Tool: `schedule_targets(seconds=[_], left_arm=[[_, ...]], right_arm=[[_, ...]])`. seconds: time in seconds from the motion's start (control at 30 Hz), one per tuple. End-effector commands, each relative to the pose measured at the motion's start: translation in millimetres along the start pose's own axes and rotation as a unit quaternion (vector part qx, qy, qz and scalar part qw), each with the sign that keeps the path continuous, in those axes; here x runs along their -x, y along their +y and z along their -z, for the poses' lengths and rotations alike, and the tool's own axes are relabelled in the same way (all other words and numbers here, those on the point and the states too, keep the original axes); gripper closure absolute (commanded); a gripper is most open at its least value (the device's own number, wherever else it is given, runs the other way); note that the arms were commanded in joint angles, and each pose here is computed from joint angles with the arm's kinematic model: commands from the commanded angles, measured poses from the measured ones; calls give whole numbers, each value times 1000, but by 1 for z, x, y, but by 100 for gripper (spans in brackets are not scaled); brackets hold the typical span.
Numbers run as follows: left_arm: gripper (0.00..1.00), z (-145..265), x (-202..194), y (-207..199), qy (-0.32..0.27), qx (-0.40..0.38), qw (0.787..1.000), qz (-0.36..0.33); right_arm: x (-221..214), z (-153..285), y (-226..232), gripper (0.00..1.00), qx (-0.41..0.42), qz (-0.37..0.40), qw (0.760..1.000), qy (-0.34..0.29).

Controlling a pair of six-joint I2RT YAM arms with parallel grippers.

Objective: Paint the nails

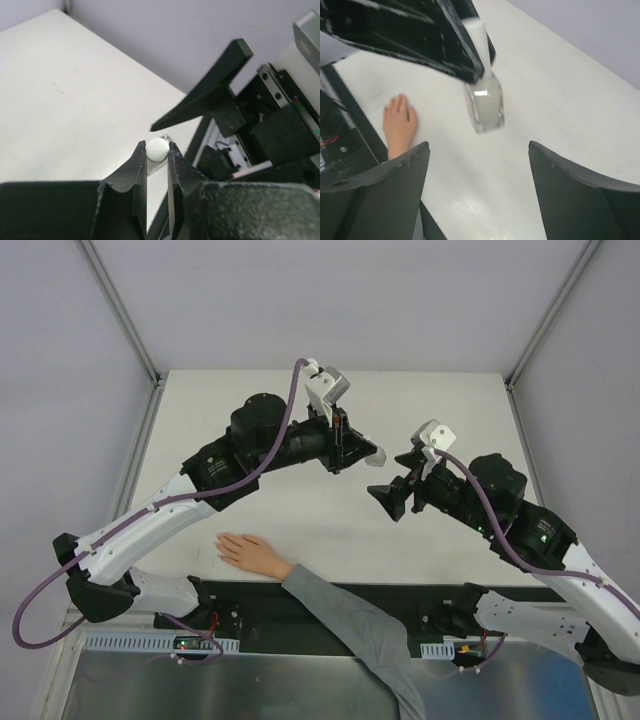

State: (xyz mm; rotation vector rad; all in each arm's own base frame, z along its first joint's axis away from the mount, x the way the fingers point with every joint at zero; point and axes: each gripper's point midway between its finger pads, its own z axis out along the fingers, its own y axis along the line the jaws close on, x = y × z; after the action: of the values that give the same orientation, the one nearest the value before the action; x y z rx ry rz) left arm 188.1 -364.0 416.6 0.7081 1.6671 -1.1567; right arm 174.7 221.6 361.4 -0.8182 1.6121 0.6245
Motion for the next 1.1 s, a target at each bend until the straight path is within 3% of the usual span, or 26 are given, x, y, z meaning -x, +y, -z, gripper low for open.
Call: schedule_targets(seconds=[0.0, 0.23, 0.4, 0.6, 1.07], left_arm=[[100, -21, 0, 52, -1, 111, 993, -49], [100, -62, -51, 172, 43, 317, 946, -60], [100, -101, -111, 232, 80, 364, 927, -39], [100, -119, -167, 259, 96, 373, 923, -18], [100, -111, -229, 271, 136, 392, 910, 20]], right_arm=[[-44, 22, -46, 14, -144, -20, 988, 53], [-78, 60, -54, 13, -182, -68, 980, 43], [-74, 79, -53, 13, -183, -94, 979, 12], [-69, 95, -58, 13, -194, -94, 976, -4], [-75, 99, -55, 13, -190, -116, 975, -11]])
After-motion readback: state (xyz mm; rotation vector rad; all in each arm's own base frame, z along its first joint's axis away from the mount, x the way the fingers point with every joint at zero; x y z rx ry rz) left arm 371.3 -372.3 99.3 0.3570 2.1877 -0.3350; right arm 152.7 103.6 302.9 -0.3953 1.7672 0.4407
